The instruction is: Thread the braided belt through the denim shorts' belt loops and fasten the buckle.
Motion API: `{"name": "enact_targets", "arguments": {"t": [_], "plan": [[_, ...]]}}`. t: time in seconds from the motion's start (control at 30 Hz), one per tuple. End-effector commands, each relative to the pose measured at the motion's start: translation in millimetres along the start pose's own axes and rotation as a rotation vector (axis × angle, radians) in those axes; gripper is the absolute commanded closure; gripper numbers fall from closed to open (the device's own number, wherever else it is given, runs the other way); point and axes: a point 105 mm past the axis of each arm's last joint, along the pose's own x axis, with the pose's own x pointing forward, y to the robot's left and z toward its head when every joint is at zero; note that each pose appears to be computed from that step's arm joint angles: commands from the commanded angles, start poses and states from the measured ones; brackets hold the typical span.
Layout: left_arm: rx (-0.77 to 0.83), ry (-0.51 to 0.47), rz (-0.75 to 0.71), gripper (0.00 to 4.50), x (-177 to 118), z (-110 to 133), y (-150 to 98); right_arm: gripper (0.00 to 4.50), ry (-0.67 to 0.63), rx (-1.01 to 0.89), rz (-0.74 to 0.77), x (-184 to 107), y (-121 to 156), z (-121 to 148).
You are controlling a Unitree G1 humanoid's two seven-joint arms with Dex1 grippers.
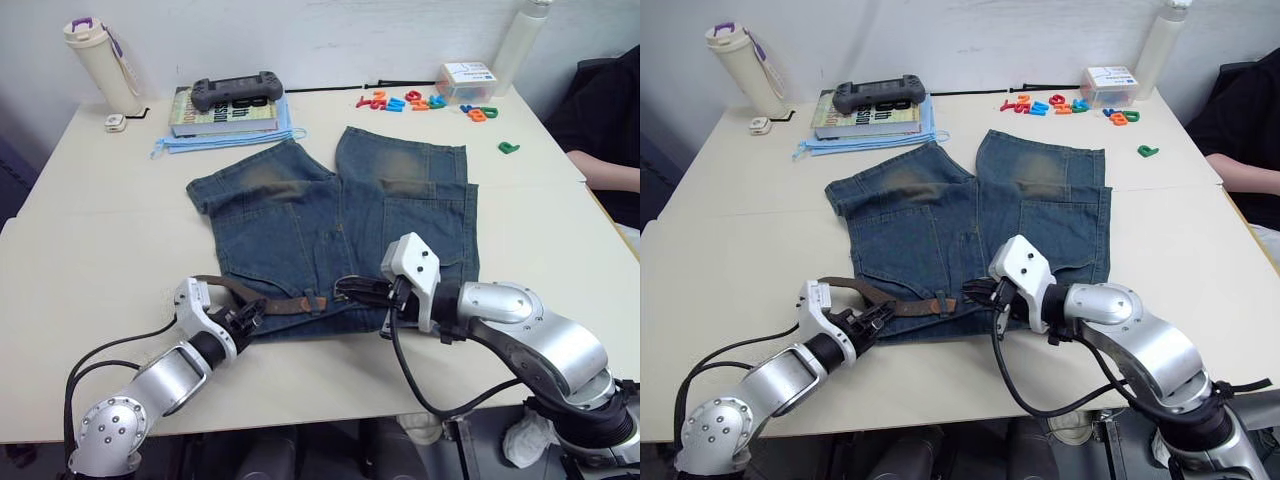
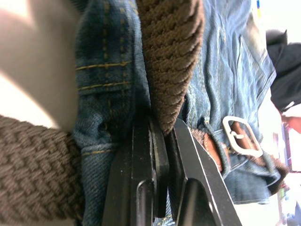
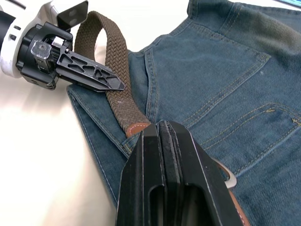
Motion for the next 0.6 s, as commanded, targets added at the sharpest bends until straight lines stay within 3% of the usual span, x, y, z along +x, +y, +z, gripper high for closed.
{"name": "enact_targets", "arguments": {"t": [0.03, 0.6], "plan": [[0.046, 0.05, -0.056, 4.5, 11, -10, -5, 4.47, -0.022, -0.027, -0.013, -7, -2, 7], [0.313, 0.196, -0.324, 4.5, 31, -26, -26, 4.47, 0.0, -0.01, -0.043, -10, -3, -1]]}}
